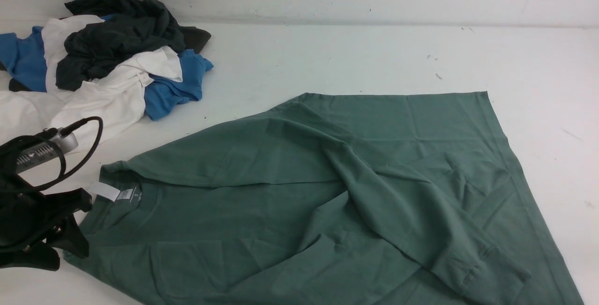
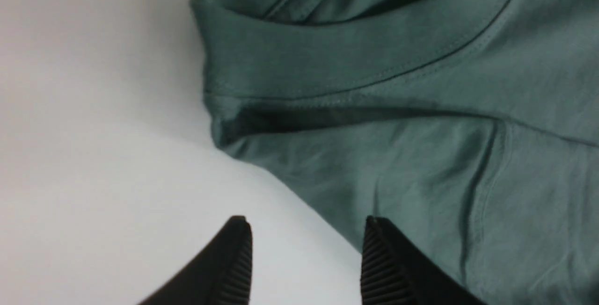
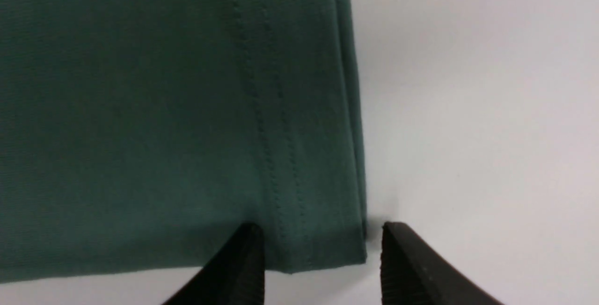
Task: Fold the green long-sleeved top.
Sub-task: Use both arms simultaneously to clamp the lower edge of the clothing fabric
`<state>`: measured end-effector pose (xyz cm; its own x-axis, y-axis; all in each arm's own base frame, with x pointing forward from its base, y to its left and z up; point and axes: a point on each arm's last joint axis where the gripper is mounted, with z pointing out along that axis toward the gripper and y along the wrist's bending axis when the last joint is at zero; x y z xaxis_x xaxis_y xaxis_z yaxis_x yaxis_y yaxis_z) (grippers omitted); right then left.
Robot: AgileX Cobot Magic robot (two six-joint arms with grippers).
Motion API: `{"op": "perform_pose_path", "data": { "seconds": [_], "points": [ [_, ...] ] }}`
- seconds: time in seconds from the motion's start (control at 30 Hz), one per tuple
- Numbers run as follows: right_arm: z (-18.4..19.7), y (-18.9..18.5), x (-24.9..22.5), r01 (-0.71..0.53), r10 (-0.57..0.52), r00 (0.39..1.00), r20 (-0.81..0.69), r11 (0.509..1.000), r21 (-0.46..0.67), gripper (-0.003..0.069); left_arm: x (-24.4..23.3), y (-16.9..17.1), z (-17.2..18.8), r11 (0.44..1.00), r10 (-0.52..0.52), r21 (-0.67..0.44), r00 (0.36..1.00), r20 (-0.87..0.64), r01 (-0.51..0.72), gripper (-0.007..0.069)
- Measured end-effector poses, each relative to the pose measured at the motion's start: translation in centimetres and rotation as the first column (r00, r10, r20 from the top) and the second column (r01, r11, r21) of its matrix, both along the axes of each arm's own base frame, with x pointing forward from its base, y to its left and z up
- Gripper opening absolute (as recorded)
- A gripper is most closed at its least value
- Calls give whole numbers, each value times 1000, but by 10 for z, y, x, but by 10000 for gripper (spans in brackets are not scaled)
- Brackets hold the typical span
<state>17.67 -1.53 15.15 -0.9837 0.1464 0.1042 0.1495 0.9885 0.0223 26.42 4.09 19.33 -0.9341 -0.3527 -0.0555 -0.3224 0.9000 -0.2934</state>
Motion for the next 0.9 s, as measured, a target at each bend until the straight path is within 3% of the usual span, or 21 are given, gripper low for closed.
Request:
{"op": "perform_pose_path", "data": {
  "seconds": [0.27,0.53,0.9],
  "points": [
    [-4,0,4,6,-6,1000,2,1000,5,328,3,-5,-1,998,-47,54,999,25,45,304],
    [-4,0,3,8,-8,1000,2,1000,7,328,3,0,-2,995,-7,100,1000,9,6,304],
    [-3,3,5,34,-34,999,7,999,29,328,11,-1,-29,998,20,67,997,-70,-15,304]
  ]
}}
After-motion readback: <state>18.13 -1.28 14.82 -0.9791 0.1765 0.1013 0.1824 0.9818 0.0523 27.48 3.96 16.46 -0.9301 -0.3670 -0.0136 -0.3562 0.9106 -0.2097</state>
